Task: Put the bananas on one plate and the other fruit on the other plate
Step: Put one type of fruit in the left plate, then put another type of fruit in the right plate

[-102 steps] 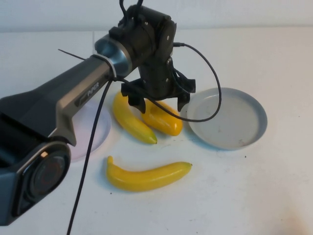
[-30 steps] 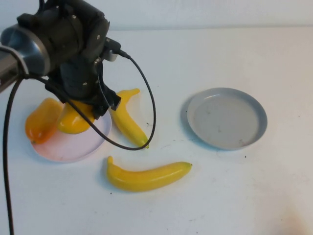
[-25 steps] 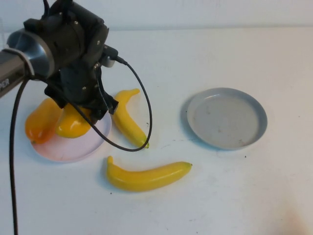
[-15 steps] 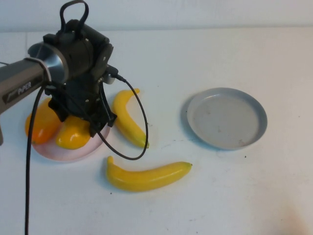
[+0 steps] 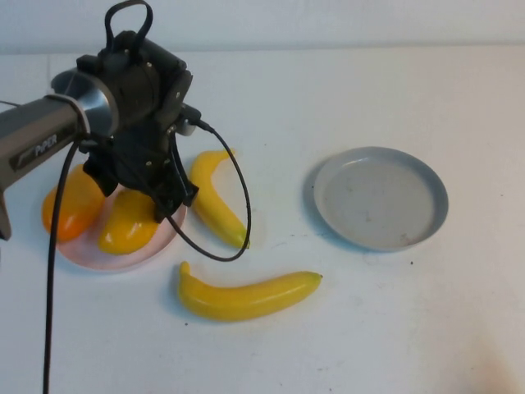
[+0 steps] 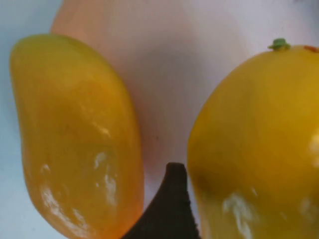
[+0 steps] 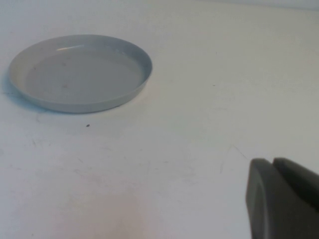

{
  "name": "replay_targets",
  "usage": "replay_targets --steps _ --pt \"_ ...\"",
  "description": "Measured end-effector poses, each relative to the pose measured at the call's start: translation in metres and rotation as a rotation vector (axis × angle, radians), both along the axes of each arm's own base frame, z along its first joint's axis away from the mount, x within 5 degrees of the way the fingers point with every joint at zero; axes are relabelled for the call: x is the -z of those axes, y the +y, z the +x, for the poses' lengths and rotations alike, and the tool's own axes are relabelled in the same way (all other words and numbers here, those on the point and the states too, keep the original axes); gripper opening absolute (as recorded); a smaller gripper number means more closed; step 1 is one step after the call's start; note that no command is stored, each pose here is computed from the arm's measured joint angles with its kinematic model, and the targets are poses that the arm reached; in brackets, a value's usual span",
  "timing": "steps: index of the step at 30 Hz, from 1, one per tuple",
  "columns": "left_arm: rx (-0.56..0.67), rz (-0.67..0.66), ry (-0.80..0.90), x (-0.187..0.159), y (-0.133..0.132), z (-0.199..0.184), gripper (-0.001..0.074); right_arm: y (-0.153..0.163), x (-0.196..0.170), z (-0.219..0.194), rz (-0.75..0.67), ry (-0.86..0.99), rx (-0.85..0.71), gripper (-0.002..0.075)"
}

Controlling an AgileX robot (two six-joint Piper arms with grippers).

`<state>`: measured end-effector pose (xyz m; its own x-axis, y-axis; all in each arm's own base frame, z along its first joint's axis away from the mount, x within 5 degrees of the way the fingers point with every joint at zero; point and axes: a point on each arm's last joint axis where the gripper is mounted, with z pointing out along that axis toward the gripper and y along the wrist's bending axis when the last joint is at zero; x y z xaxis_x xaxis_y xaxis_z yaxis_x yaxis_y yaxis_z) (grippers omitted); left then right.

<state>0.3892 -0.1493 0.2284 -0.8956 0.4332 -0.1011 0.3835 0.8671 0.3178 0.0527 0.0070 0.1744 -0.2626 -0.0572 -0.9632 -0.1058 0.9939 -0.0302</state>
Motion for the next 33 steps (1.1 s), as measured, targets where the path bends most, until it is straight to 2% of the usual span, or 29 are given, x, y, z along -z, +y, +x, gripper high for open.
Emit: replay_targets --steps 9,11,13,16,18,20,23,26,33 --pt "-0.008 -0.075 -0.078 -0.027 -0.007 0.008 0.0619 0.0 0.0 0.0 0.0 0.0 0.0 -0.0016" --pt "-0.011 -0.085 -0.08 -0.031 -0.007 0.007 0.0595 0.0 0.0 0.0 0.0 0.0 0.0 -0.0016" --pt "-0.013 -0.103 -0.093 -0.039 -0.007 0.004 0.0524 0.0 0.0 0.0 0.0 0.0 0.0 -0.0016" --pt "-0.009 -0.132 -0.135 -0.062 -0.003 -0.006 0.0316 0.0 0.0 0.0 0.0 0.0 0.0 -0.0016" --pt "0.001 -0.145 -0.167 -0.081 0.003 -0.02 0.0149 0.0 0.0 0.0 0.0 0.0 0.0 -0.0016" --pt "0.015 -0.153 -0.19 -0.097 0.011 -0.035 0.0063 0.0 0.0 0.0 0.0 0.0 0.0 -0.0016" --pt "0.013 -0.171 -0.218 -0.117 0.025 -0.067 0.002 0.0 0.0 0.0 0.0 0.0 0.0 -0.0016" --pt "-0.005 -0.209 -0.242 -0.126 0.039 -0.101 0.0007 0.0 0.0 0.0 0.0 0.0 0.0 -0.0016" --pt "-0.02 -0.425 -0.488 -0.141 0.069 -0.181 -0.0001 0.0 0.0 0.0 0.0 0.0 0.0 -0.0016"
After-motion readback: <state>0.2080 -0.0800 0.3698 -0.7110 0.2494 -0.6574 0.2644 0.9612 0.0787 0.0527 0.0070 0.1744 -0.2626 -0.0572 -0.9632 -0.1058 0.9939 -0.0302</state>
